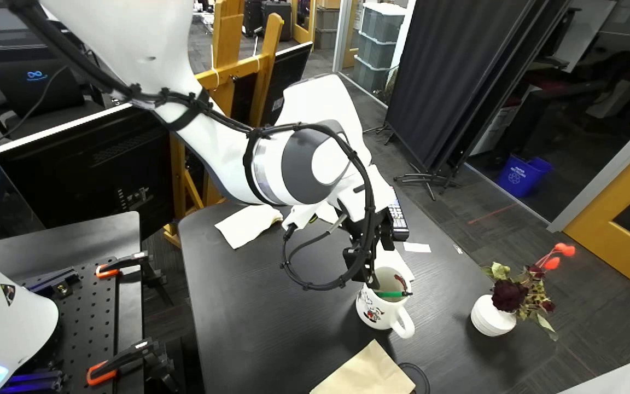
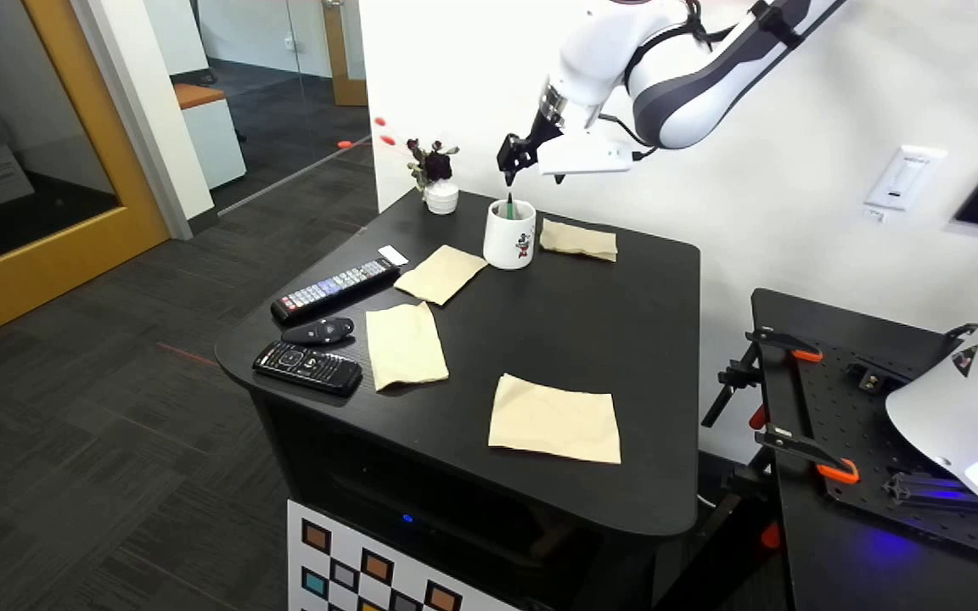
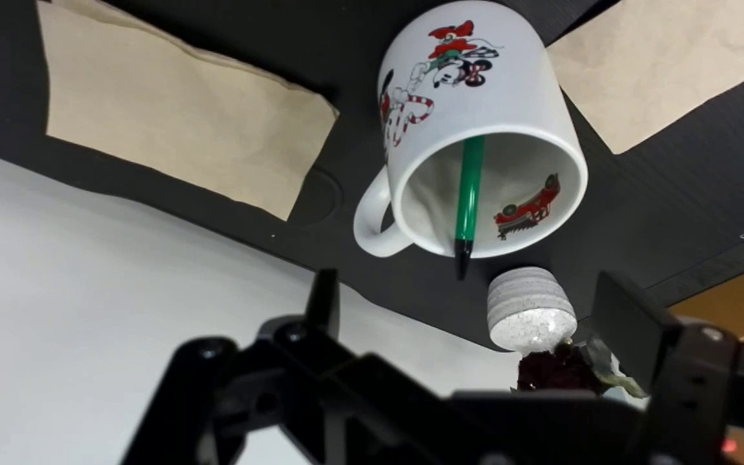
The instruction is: Remove the green pen from the white mug and put it on the table
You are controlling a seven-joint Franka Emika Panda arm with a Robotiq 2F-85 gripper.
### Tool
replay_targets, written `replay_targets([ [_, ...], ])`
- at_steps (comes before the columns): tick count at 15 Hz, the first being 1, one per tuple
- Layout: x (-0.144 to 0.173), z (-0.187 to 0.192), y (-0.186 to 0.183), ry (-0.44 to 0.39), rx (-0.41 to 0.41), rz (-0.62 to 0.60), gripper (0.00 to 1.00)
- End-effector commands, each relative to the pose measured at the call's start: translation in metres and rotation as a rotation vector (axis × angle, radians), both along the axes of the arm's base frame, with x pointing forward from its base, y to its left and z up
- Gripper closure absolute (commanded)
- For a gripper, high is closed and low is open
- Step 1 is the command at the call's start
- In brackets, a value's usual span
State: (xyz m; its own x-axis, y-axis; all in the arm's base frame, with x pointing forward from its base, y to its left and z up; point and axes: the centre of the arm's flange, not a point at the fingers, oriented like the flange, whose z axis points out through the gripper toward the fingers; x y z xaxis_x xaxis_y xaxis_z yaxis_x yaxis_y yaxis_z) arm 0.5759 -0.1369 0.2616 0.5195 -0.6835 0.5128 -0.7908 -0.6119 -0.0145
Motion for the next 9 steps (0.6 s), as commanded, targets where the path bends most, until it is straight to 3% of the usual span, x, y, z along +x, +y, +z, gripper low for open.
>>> replay_targets([
  [1, 0.023, -0.016, -0.012, -0.029, 0.042, -0.002, 0.00],
  [4, 0.027, -0.027, -0.014, -0.018, 0.071, -0.002, 0.00],
  [8, 0.031, -0.036, -0.013, -0.009, 0.096, 0.006, 0.44],
  [9, 0.032, -0.036, -0.013, -0.009, 0.102, 0.006, 0.45],
])
